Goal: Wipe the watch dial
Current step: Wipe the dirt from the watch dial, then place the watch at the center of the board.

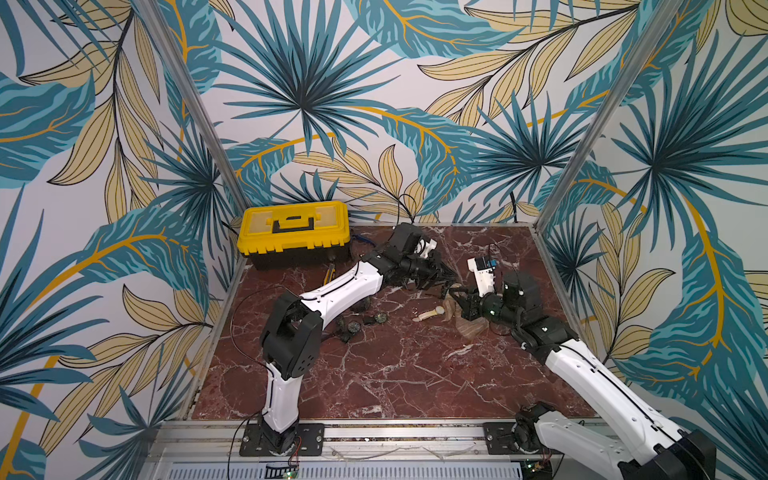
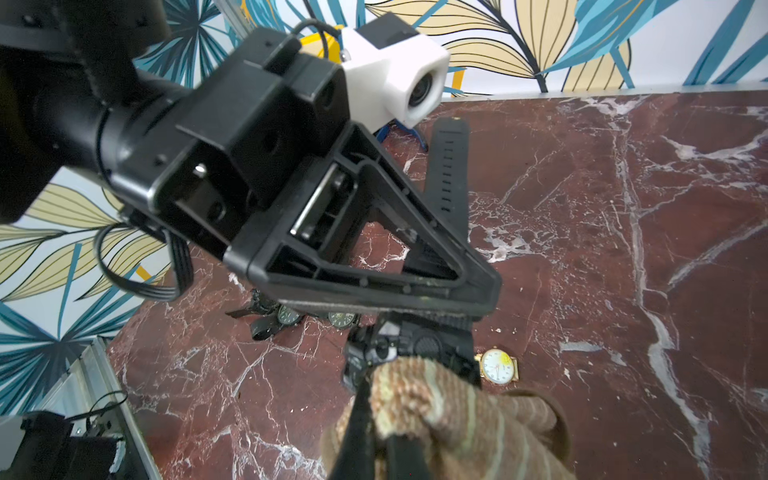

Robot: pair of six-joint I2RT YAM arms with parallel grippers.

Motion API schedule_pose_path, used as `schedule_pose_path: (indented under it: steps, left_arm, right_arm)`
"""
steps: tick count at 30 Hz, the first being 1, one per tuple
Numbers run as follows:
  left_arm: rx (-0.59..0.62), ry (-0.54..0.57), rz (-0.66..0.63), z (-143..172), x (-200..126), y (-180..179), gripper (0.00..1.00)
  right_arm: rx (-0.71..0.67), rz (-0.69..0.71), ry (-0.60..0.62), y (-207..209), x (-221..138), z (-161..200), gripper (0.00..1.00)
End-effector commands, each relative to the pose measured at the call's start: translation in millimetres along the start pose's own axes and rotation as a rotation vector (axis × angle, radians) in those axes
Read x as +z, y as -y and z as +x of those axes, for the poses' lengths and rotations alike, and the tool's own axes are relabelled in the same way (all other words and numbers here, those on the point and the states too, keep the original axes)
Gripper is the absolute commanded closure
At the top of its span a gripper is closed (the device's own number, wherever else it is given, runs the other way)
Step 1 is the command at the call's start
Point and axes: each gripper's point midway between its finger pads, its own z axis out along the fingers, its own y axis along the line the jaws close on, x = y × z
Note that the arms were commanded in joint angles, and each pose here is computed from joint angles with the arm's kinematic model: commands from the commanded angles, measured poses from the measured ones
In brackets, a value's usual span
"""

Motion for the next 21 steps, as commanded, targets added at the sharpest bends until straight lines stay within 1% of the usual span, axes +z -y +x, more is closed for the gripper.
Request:
schedule_pose_path:
  steps: [1, 3, 5, 9, 12, 16, 21]
  left_arm:
    - [0.022, -0.062, 0.043, 15.1, 5.6, 20.8, 1.0]
    - [0.008, -0.049, 0.019, 9.3, 4.9, 12.8, 1.0]
    - [-0.013, -0.029, -0.016, 0.9, 1.7, 1.3, 1.0]
    - [-0.071, 0.024, -0.078, -20.7, -3.5, -22.2, 1.0]
    - [-0.105, 0.05, -0.106, -32.8, -2.5, -38.7, 1.0]
    - [-0.142, 0.069, -0.126, -47.8, 2.3, -55.5, 1.0]
    - [-0.191, 0.088, -0.172, -70.9, 11.6, -82.0, 1.0]
  right_arm:
    - [0.045, 0.157, 0.106, 25.5, 0.9, -22.9, 1.0]
    - [0.061, 0.269, 0.109, 44.9, -4.5, -21.0, 1.0]
    - [0.059, 0.337, 0.123, 56.5, -11.4, -19.9, 1.0]
    - [0.059, 0.433, 0.107, 77.5, -23.5, -12.9, 1.0]
    - [0.106, 0.508, 0.072, 100.6, -33.5, 0.6, 1.0]
    - [0.182, 0.566, 0.082, 128.0, -47.2, 8.0, 1.0]
    - [0.201, 0.586, 0.058, 142.4, -46.9, 11.9, 1.0]
